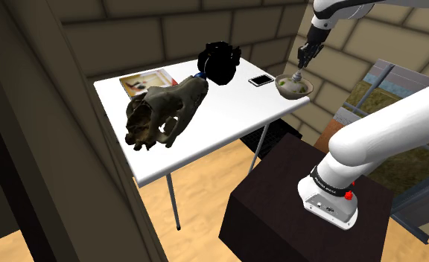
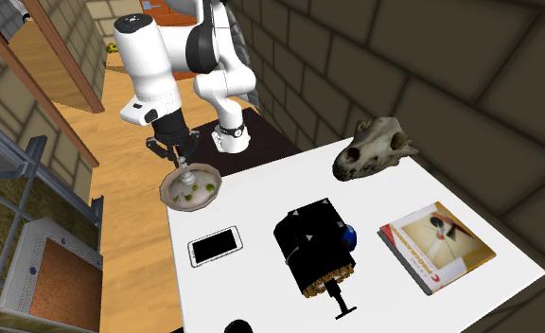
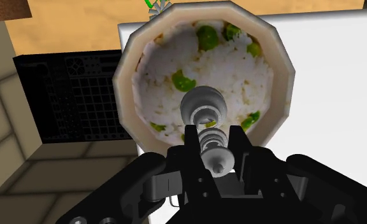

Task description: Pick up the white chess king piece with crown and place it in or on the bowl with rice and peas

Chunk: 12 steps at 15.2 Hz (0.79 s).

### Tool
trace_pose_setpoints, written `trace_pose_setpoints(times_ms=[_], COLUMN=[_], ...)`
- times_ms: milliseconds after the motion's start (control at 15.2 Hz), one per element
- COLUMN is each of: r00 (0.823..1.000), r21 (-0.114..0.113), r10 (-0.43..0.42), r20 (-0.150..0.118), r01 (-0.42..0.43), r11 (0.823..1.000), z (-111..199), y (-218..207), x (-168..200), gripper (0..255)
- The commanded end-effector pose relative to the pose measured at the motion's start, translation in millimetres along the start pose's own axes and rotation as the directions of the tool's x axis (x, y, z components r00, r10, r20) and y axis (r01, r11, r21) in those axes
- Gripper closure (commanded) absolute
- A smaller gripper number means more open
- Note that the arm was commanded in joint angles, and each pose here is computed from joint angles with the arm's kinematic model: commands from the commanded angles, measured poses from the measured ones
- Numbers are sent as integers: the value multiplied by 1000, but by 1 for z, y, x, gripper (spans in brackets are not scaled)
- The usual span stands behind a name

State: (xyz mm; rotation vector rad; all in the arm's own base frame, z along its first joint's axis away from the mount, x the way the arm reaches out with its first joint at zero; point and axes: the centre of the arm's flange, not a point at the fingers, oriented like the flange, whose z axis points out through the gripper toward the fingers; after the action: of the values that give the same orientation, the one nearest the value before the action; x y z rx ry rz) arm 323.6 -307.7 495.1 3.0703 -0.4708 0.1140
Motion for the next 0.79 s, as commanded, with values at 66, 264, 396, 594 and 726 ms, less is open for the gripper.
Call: trace_pose_setpoints(times_ms=[66,264,396,594,726], r00=[1000,1000,1000,1000,1000], r21=[0,0,0,0,0], r10=[0,0,0,0,0], r20=[0,0,0,0,0], r01=[0,0,0,0,0], r11=[1000,1000,1000,1000,1000], z=[0,0,0,0,-26], y=[0,0,0,0,0], x=[0,0,0,0,0], gripper=[255,0,0,0,0])
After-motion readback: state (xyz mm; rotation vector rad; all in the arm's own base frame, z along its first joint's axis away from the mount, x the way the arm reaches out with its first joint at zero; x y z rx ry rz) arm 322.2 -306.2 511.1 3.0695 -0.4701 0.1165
